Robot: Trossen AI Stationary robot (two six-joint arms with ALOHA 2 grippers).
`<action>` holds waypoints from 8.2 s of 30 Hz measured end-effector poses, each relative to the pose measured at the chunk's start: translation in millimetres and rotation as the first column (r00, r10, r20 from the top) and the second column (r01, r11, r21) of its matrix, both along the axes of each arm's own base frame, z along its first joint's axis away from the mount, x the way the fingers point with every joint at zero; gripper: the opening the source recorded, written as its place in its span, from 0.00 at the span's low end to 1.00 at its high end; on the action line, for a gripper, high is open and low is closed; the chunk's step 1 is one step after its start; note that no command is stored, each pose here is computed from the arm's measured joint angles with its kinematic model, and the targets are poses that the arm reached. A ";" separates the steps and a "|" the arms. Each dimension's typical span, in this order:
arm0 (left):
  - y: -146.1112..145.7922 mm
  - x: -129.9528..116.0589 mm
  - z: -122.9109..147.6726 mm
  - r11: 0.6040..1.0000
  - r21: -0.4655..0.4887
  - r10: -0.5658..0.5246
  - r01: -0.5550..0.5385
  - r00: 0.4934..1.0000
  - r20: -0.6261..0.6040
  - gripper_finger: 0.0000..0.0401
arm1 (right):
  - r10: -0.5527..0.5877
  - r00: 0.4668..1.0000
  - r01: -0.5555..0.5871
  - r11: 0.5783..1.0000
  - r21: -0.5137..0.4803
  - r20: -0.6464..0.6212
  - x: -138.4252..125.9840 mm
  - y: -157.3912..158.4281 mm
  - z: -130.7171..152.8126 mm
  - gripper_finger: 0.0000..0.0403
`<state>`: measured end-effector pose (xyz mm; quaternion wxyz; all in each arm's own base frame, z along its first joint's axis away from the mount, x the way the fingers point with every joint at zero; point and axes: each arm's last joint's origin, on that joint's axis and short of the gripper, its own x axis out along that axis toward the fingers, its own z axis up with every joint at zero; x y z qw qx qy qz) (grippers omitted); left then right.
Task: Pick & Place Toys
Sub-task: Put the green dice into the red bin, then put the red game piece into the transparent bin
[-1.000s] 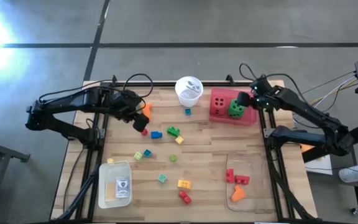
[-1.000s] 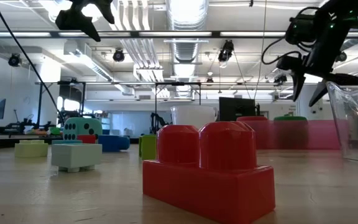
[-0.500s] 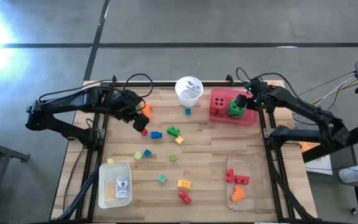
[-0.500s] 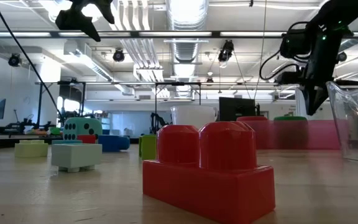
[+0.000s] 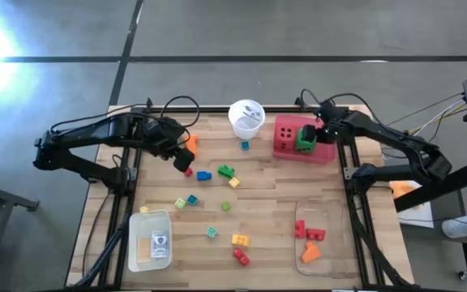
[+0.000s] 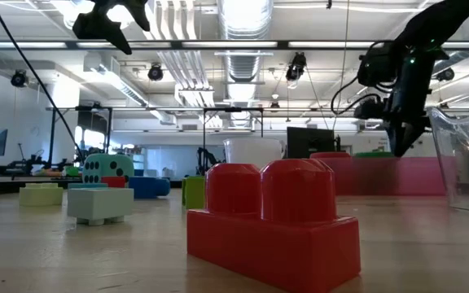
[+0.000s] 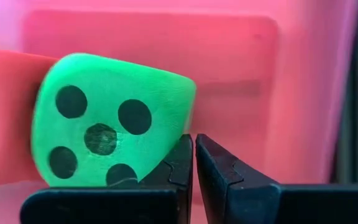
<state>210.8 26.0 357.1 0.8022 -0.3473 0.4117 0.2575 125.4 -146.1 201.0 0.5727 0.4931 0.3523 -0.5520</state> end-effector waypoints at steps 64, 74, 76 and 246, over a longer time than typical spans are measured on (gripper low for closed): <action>28.2 19.0 -160.1 0.994 -0.071 0.050 -0.086 0.915 -0.400 0.71 | 0.411 0.904 -0.369 0.891 -0.266 0.122 59.7 63.3 112.1 0.04; 27.0 11.7 -186.5 0.995 -0.066 0.048 -0.078 0.924 -0.380 0.71 | 0.483 0.857 -0.397 0.842 -0.364 0.182 61.5 75.5 146.9 0.04; 27.2 11.7 -189.7 0.995 -0.063 0.049 -0.077 0.930 -0.364 0.71 | 0.486 0.855 -0.391 0.835 -0.386 0.184 61.6 76.6 153.2 0.04; 53.9 10.2 -0.2 0.985 -0.096 -0.022 0.142 0.660 0.751 0.88 | 0.948 0.241 -0.970 0.240 0.029 0.210 93.8 247.6 206.4 0.32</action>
